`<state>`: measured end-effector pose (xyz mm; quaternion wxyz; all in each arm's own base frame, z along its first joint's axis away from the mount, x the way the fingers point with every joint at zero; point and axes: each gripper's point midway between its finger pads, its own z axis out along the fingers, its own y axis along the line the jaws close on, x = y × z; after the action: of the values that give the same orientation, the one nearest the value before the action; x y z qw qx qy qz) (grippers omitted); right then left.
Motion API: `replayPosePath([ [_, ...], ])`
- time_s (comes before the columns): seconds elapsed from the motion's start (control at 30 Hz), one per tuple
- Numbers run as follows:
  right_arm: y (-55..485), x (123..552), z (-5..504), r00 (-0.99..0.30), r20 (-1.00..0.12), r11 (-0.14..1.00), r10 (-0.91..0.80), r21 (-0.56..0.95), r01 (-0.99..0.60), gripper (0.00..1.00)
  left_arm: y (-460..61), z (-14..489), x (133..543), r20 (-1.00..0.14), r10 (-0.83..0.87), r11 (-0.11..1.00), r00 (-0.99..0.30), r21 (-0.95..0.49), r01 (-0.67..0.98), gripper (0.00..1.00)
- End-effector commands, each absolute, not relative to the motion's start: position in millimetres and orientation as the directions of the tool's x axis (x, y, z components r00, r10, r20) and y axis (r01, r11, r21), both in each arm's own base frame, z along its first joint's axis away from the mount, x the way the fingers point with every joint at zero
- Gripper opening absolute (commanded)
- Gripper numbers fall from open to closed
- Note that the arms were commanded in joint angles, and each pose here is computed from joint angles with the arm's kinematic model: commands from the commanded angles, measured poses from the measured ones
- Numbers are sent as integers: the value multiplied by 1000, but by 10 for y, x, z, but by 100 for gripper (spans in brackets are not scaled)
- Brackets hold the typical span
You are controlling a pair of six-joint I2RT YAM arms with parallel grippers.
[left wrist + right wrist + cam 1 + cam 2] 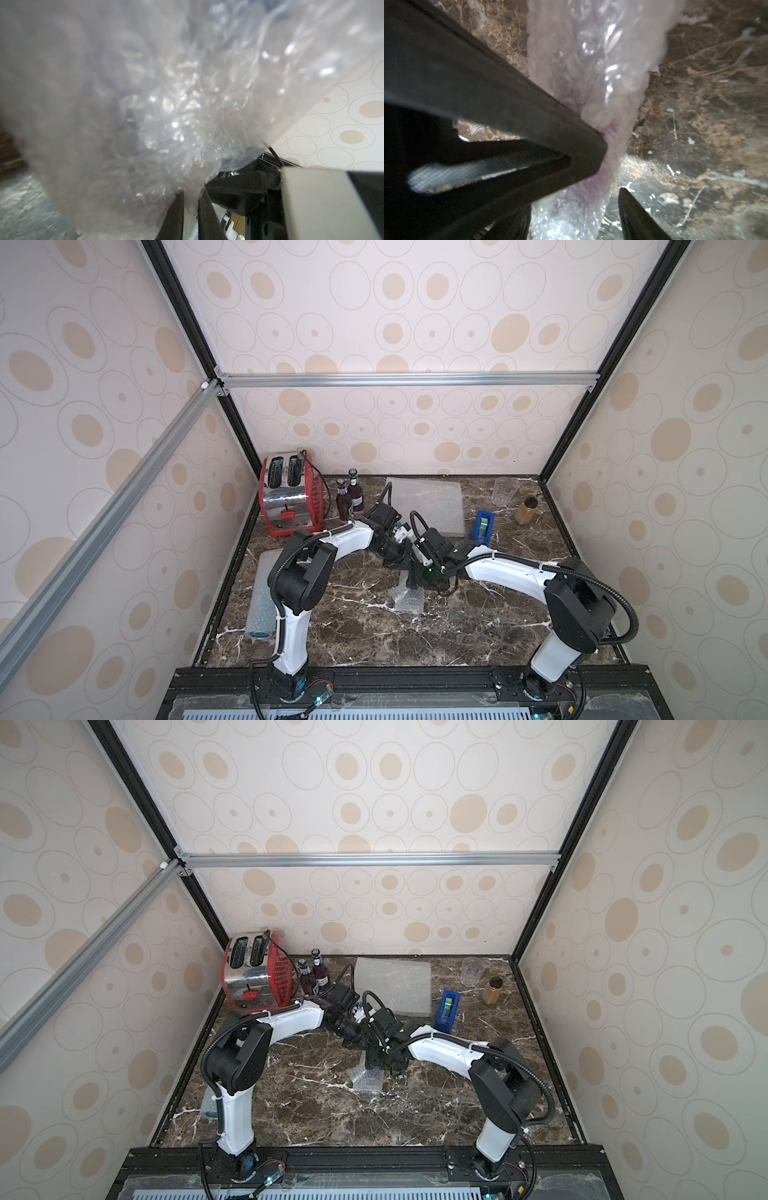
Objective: Wrap wine bottles in bubble wrap
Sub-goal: Wrap the wine bottle in bubble wrap.
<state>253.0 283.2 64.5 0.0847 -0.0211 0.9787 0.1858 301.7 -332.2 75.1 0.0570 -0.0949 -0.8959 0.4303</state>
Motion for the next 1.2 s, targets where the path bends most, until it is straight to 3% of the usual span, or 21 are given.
replayPosePath([
  [0.0,2704,2527,736,-982,-189,951,-5,302,-63,64,-3159,389,2899,105,208,718,-973,-691,79,16],
  [0.23,2458,2476,887,-979,-201,945,38,325,-31,56,-3145,322,2893,117,210,728,-971,-681,76,19],
  [0.57,2710,2601,1034,-972,-222,907,71,421,-30,65,-3142,255,2867,131,211,734,-969,-676,69,20],
  [1.17,3077,2725,958,-968,-205,838,147,545,12,68,-3129,298,2859,115,219,734,-969,-674,86,21],
])
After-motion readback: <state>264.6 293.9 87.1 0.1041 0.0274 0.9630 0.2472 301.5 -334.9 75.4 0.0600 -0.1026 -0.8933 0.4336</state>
